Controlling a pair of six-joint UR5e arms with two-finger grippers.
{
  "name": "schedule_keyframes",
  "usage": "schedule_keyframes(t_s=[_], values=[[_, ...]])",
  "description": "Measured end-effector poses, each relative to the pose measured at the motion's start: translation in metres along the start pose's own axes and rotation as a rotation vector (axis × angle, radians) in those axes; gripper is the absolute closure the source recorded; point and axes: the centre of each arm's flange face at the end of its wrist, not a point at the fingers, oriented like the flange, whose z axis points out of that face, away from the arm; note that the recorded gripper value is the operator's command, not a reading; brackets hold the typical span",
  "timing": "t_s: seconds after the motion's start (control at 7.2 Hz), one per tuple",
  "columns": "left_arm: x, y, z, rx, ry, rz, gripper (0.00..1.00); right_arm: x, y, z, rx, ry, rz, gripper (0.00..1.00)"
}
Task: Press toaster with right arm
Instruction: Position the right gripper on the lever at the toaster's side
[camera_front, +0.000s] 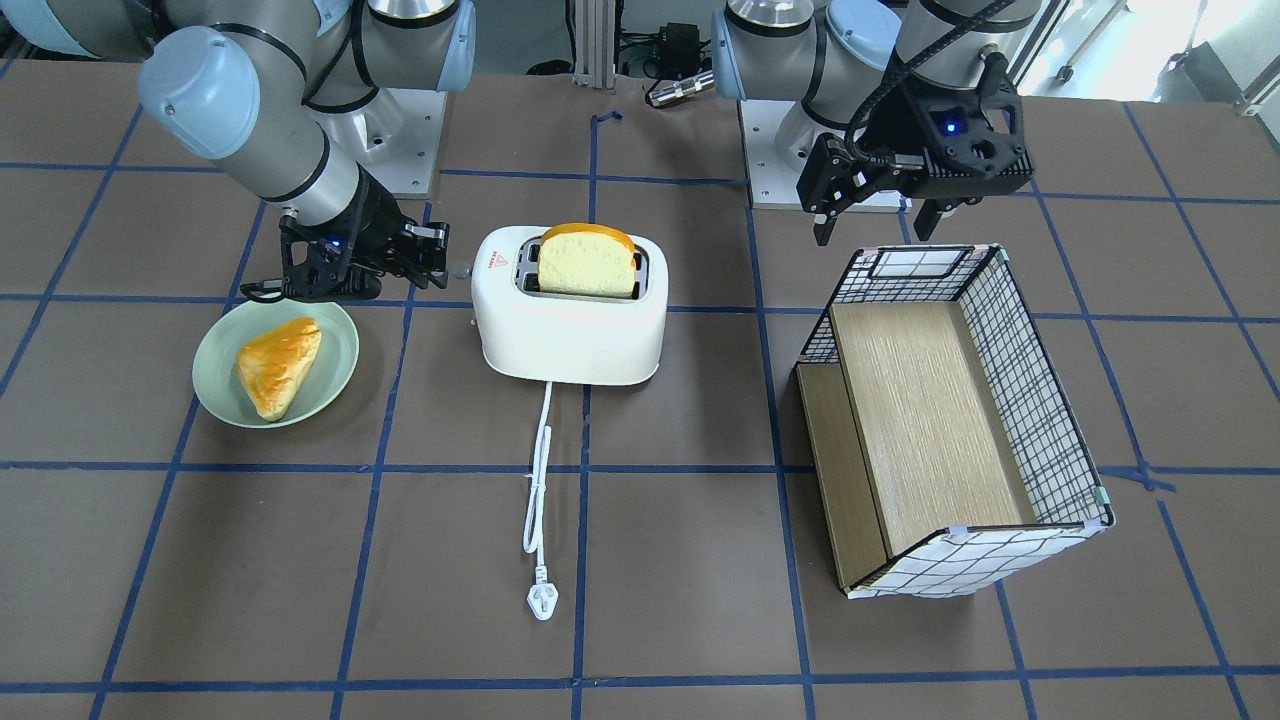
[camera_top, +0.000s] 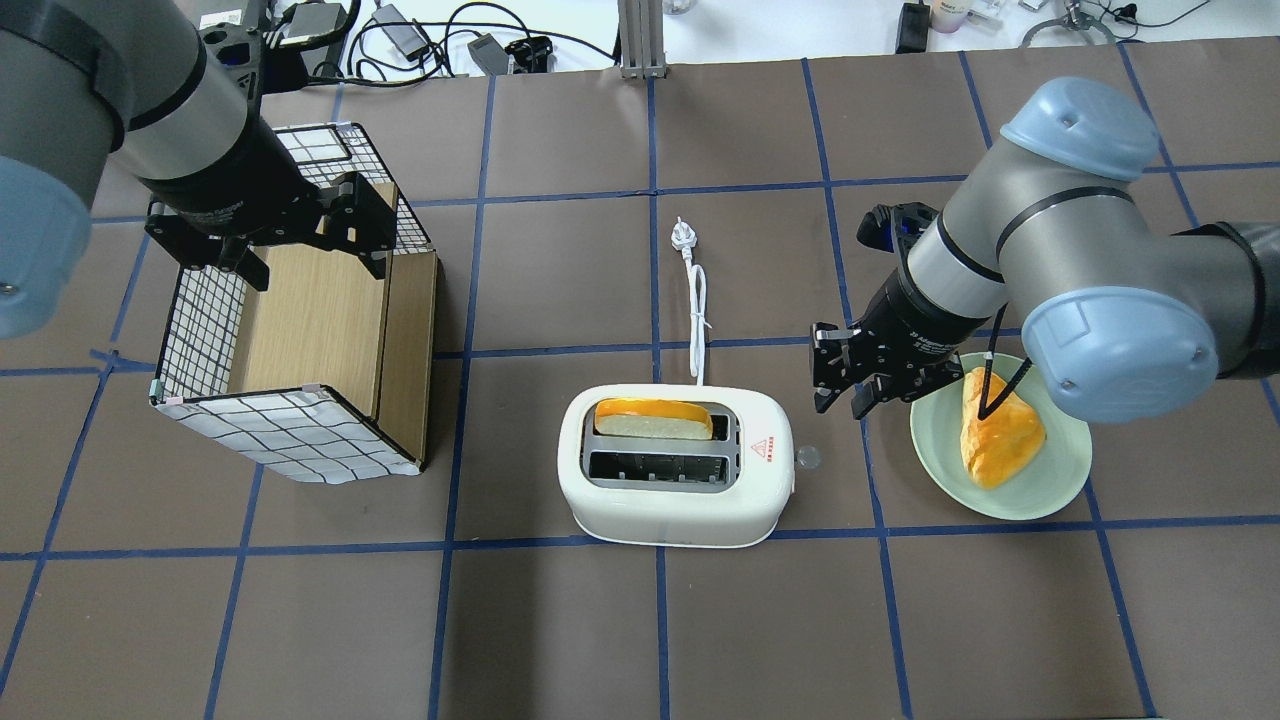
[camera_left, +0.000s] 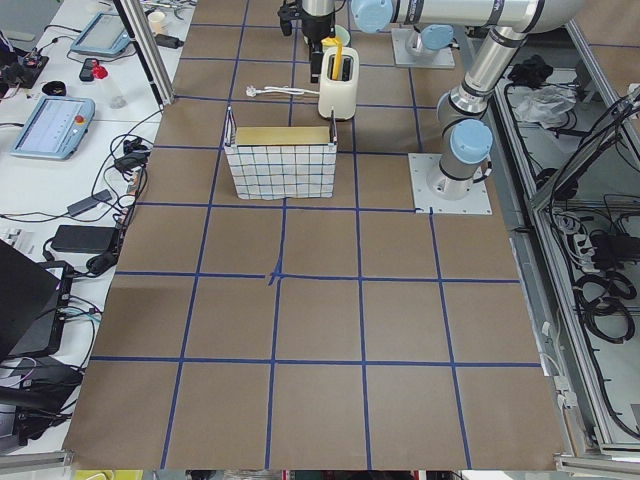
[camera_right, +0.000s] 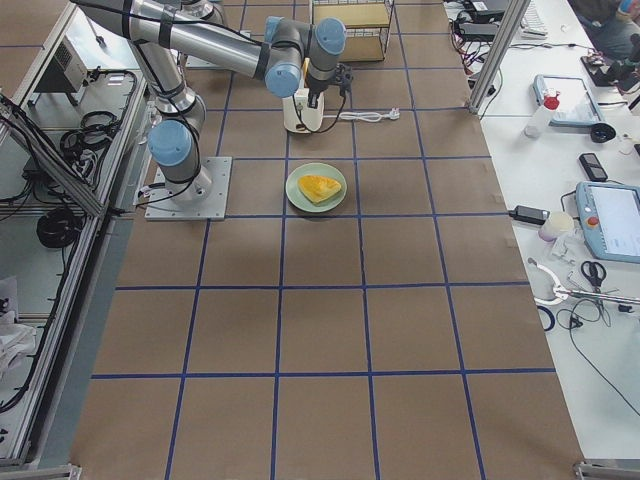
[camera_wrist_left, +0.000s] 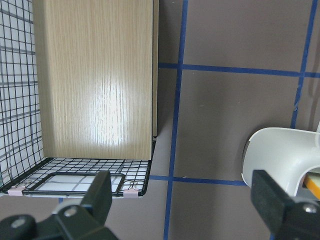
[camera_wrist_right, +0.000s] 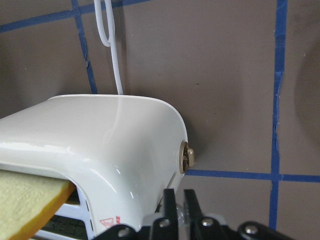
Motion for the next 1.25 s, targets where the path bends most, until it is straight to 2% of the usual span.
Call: schedule_keyframes(t_s=[0.28,0.69,1.25], values=[[0.0,0.0,0.0,0.0,0.0,0.0,0.0,0.002,0.0,0.007,-0.037,-0.005,0.007,1.0],[0.0,0.0,0.0,0.0,0.0,0.0,0.0,0.002,0.001,0.018,-0.107,-0.047,0.025,1.0],[0.0,0.0,0.0,0.0,0.0,0.0,0.0,0.003,0.002,0.02,-0.135,-0.048,0.029,1.0]])
